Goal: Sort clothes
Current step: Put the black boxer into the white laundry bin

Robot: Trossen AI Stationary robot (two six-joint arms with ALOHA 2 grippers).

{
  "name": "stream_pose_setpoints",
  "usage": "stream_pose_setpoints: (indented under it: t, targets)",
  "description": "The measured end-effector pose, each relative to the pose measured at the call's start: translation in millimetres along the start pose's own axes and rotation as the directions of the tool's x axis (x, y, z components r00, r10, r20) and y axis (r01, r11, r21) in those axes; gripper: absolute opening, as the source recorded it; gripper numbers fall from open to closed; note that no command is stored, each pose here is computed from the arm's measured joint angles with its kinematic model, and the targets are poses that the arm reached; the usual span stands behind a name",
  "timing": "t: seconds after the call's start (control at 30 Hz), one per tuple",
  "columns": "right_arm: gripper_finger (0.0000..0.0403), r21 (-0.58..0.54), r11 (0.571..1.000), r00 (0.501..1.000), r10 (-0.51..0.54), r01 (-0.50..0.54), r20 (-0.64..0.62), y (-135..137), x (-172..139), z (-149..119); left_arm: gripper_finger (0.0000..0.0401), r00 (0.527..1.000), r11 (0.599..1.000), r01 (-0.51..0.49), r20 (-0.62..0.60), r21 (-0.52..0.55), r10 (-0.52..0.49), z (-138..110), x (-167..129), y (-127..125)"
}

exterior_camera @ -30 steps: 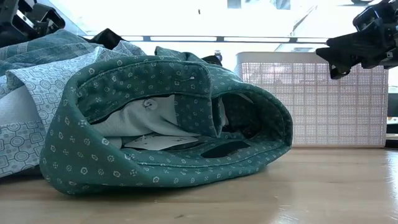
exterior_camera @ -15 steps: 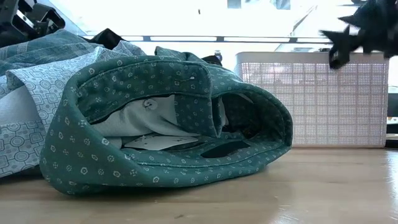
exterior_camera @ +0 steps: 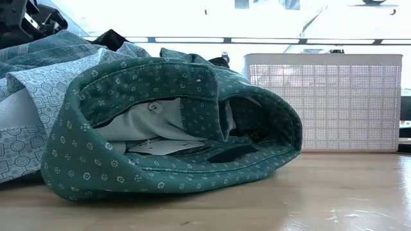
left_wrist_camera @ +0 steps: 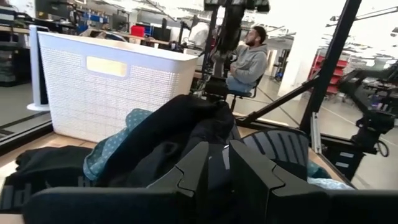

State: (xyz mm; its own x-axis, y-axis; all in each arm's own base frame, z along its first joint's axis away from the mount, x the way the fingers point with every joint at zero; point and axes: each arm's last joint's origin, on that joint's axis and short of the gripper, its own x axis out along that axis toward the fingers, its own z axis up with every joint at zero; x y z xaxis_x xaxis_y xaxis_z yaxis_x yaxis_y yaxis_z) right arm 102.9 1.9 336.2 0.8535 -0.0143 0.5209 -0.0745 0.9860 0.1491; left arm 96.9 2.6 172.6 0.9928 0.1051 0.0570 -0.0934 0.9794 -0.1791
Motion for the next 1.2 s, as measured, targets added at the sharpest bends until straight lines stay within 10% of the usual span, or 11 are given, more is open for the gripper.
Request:
stream_pose_setpoints:
  t: [0.27,0.47,0.97,1.2]
  targets:
    - [0.0139,-0.201,0.952,0.878,-0.293,0.231,-0.379,-9.3,109.4,-2.8,0.0062,1.0,1.0,-0.005,-0.001,-0.007,0.005,-0.2,0.0,0.2]
    - [0.0139,-0.33,0.938,0.79,-0.279,0.104,-0.545,-10.8,170.3,-22.0,0.0062,1.0,1.0,-0.004,0.0,-0.026,0.004,-0.1,0.0,0.1]
    - [0.0165,-0.319,0.934,0.395,-0.235,-0.161,-0.888,-34.3,224.6,-165.6,0.0062,1.0,1.0,-0.006,0.001,-0.015,0.006,0.0,0.0,0.2]
    - [0.0241,-0.482,0.868,0.275,-0.438,-0.12,-0.856,-60.6,232.5,-212.8,0.0062,1.0,1.0,-0.006,0.001,-0.016,0.006,0.0,0.0,0.2]
